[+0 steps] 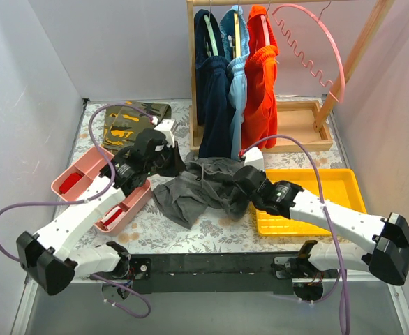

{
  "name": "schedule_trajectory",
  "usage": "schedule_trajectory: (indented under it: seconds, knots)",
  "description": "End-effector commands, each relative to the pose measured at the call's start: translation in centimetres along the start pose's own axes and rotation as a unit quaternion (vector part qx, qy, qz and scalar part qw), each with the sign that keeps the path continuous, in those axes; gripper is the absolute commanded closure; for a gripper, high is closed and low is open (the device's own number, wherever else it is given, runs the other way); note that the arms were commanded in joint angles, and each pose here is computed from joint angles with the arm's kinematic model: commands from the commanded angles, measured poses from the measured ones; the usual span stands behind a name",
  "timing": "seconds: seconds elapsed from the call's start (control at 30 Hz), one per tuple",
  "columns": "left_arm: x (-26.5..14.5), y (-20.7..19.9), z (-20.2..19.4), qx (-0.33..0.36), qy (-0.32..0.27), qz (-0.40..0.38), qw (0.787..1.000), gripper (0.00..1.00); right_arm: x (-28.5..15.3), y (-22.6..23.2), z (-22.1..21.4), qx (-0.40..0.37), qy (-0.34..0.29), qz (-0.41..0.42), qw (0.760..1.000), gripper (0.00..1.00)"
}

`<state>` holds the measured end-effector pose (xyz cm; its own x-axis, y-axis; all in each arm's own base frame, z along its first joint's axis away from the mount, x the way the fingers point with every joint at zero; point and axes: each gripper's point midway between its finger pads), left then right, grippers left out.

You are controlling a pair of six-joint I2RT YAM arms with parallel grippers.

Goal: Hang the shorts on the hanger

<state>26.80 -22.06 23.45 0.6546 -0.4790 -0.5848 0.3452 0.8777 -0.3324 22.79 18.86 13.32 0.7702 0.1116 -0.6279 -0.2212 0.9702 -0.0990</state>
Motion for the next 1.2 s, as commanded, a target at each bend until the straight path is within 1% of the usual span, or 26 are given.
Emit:
schedule_trajectory:
  seconds: [0.0,0.07,0.1,0.13,0.17,0.2,0.23,0.3,0.37,0.4,0.43,0.47,0.5,0.6,0.7,0.77,0.93,1.17]
  knots:
    - [-2.0,-1.4,-0.5,0.016,-0.025,-0.064,0.998,1.0,-2.6,-1.9,7.0,0.061,-0.084,-0.011,0.995,0.99]
    - [-2.9,-1.6,-0.7,0.019,-0.036,-0.078,0.996,1.0,-4.1,-2.4,8.7,0.066,-0.1,-0.006,0.993,0.99]
    - [-2.9,-1.7,-0.9,0.019,-0.038,-0.084,0.996,1.0,-5.6,-2.6,10.8,0.081,-0.12,0.005,0.989,0.99]
    - [-3.0,-1.6,-1.4,0.014,-0.036,-0.086,0.996,1.0,-6.3,-2.7,11.7,0.082,-0.127,0.008,0.988,0.99]
    - [-2.9,-1.8,-1.8,0.007,-0.031,-0.092,0.995,0.98,-6.9,-2.6,12.4,0.085,-0.129,0.013,0.988,0.99]
    - [-2.9,-2.4,-2.0,-0.017,-0.028,-0.108,0.994,0.95,-7.9,-2.6,13.8,0.087,-0.129,0.015,0.988,0.99]
    - [-2.3,-2.3,-3.2,-0.033,-0.012,-0.109,0.993,0.93,-8.2,-2.5,14.3,0.086,-0.127,0.017,0.988,0.99]
    - [-1.7,-2.1,-4.1,-0.065,0.001,-0.104,0.992,0.86,-9.4,-1.5,15.7,0.085,-0.118,0.02,0.989,0.99]
    - [-0.7,-1.1,-6.1,-0.11,0.024,-0.081,0.99,0.87,-9.8,-0.7,16.4,0.079,-0.118,0.009,0.99,0.99]
    - [-0.4,-0.8,-6.9,-0.123,0.03,-0.075,0.989,0.87,-10.4,0.3,16.6,0.075,-0.12,0.02,0.99,0.99]
    - [-0.2,-0.6,-7.5,-0.15,0.038,-0.069,0.985,0.87,-11.0,0.8,17.4,0.083,-0.127,0.031,0.988,0.99]
    - [0.3,0.0,-9.3,-0.161,0.055,-0.06,0.984,0.87,-11.0,1.4,17.7,0.082,-0.13,0.034,0.988,0.99]
    - [0.2,0.0,-9.7,-0.167,0.057,-0.063,0.982,0.87,-11.2,1.8,17.9,0.082,-0.135,0.038,0.987,0.99]
    - [0.0,-0.3,-11.7,-0.183,0.077,-0.074,0.977,0.79,-10.7,2.3,18.9,0.083,-0.146,0.03,0.985,0.99]
    - [-0.6,-0.9,-13.1,-0.178,0.099,-0.08,0.976,0.63,-9.9,3.0,19.4,0.075,-0.143,0.013,0.987,0.99]
    - [-1.1,-1.1,-13.7,-0.187,0.109,-0.083,0.973,0.58,-9.0,3.8,19.6,0.068,-0.14,0.008,0.988,0.99]
    - [-1.6,-0.8,-17.0,-0.226,0.146,-0.064,0.961,0.55,-8.3,4.9,20.0,0.068,-0.141,0.014,0.988,0.99]
    - [-1.5,-0.6,-19.5,-0.269,0.142,-0.024,0.952,0.55,-8.5,5.0,20.2,0.067,-0.145,0.021,0.987,0.99]
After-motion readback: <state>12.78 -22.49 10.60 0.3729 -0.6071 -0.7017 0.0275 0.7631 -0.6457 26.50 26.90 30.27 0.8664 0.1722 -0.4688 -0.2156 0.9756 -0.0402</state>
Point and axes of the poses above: each gripper's point midway between its finger pads, its own x axis out along the fingers, its own y axis along the line the jaws close on, z = x × y, and after that the axes turned 2 degrees about x, right-handed
